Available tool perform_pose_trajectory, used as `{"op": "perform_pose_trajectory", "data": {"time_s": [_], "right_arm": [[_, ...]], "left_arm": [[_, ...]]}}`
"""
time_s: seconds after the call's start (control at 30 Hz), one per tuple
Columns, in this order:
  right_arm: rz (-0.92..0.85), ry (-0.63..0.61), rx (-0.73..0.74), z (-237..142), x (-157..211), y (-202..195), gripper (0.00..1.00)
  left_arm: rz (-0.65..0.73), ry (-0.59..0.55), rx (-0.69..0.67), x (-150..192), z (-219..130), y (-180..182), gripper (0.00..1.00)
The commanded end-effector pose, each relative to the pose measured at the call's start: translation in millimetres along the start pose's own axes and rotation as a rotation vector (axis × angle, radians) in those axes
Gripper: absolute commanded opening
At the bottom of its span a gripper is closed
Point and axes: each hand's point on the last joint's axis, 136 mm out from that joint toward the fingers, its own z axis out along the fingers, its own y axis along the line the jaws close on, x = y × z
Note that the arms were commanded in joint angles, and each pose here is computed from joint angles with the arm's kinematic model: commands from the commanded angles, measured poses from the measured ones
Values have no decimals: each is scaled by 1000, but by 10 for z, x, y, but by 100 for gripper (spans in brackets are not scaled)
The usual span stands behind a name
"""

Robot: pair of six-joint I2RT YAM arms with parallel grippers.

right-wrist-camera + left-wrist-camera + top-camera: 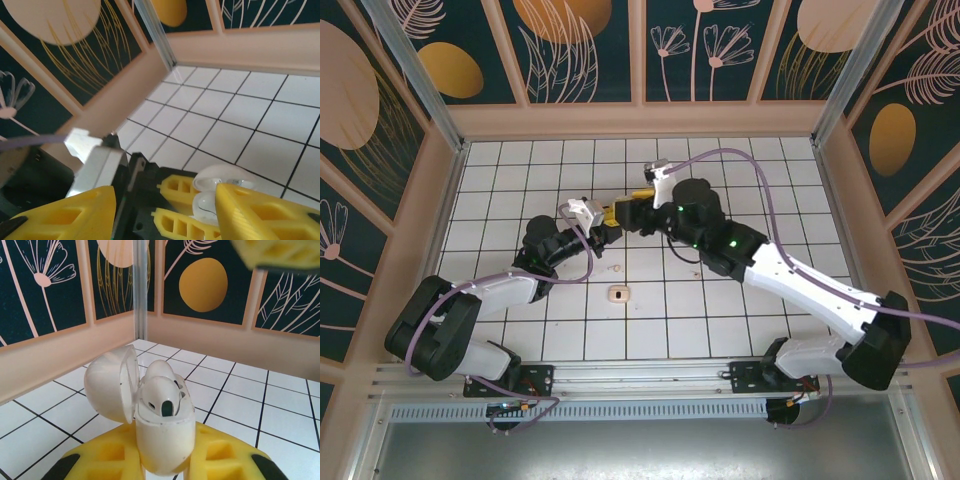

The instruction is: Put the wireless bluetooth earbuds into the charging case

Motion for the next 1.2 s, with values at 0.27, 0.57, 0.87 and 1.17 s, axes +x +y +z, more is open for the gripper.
{"op": "perform_pose_trajectory", "data": {"time_s": [0.27, 0.57, 0.87, 1.17], "right_arm": [[139, 78, -61, -130, 125, -288, 53], [191, 105, -297, -232, 40, -263, 57], [200, 163, -436, -147, 83, -106, 56], [170, 103, -479, -348, -20, -16, 51]], "left_arm": [[40, -78, 127, -336, 50, -205, 10], [-9, -87, 284, -439, 77, -454, 10], [-25, -85, 324, -469, 96, -547, 11], [-23, -47, 267, -375, 114, -463, 11]]}}
